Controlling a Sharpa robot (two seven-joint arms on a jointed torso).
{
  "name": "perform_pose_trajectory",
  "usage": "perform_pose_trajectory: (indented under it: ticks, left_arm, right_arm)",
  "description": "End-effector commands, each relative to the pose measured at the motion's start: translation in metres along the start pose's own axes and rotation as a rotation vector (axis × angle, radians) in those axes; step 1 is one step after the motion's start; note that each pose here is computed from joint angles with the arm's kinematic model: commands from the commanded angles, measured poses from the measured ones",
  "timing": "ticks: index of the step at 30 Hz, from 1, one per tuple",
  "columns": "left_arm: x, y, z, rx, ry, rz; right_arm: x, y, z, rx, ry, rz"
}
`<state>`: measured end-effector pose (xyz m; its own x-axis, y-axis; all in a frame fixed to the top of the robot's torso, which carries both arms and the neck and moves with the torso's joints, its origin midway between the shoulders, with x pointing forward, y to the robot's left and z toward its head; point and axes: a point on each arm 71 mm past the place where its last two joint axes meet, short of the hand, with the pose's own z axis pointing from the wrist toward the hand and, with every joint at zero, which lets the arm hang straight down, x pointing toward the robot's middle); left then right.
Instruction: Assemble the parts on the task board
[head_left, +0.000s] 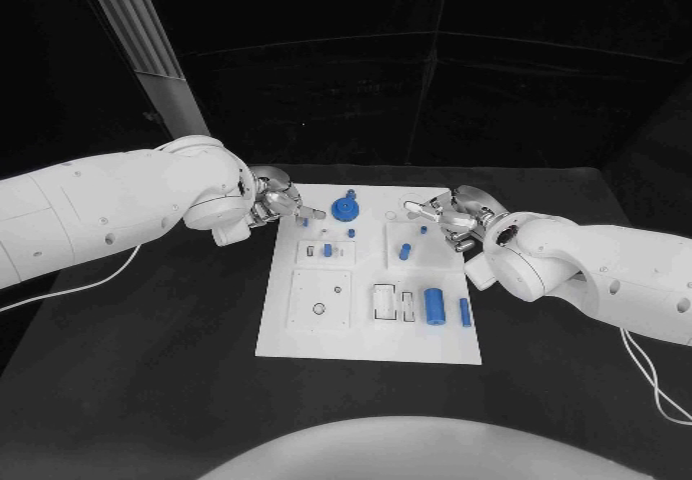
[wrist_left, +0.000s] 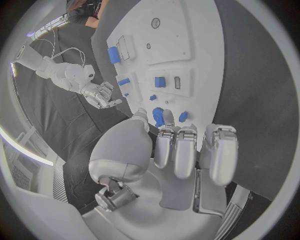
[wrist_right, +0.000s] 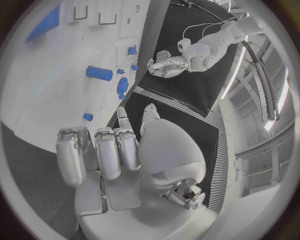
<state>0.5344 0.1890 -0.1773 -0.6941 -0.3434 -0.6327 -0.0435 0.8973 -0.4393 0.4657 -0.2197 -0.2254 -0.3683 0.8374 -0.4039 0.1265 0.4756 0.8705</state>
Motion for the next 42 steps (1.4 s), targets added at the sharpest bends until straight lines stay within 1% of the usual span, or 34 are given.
perform_pose_trajectory:
  ticks: [1,6,10,15,20,21,27,32,37,42]
  left_arm:
    - [-0.0053,0.0042,0.0,-0.002,0.002,0.007]
    - [-0.0121,0.0102,0.0029,-0.022,-0.003,0.004]
    - [-0.0153,0.0125,0.0062,-0.039,0.005,0.008]
    - [-0.018,0.0122,0.0113,-0.052,0.009,0.011]
    - [-0.0195,0.0099,0.0176,-0.061,0.018,0.017]
    - [-0.0195,0.0098,0.0179,-0.062,0.019,0.017]
    - [-0.0185,0.0072,0.0267,-0.075,0.037,0.025]
    - [-0.0172,0.0069,0.0344,-0.091,0.051,0.028]
    - [-0.0147,0.0067,0.0396,-0.106,0.064,0.032]
    - [-0.0127,0.0072,0.0428,-0.119,0.076,0.035]
  right_arm:
    - [-0.001,0.003,0.0,-0.031,-0.012,0.002]
    - [-0.001,0.004,0.0,-0.04,-0.019,0.002]
    - [-0.002,0.004,0.0,-0.042,-0.021,0.002]
    - [-0.001,0.004,0.0,-0.042,-0.02,0.002]
    - [-0.001,0.004,0.0,-0.041,-0.019,0.002]
    - [-0.001,0.004,0.0,-0.041,-0.019,0.002]
    - [0.0,0.005,0.0,-0.042,-0.017,0.003]
    - [0.001,0.005,0.0,-0.042,-0.014,0.003]
    - [0.002,0.006,0.0,-0.042,-0.012,0.003]
    - [0.003,0.006,0.001,-0.042,-0.01,0.004]
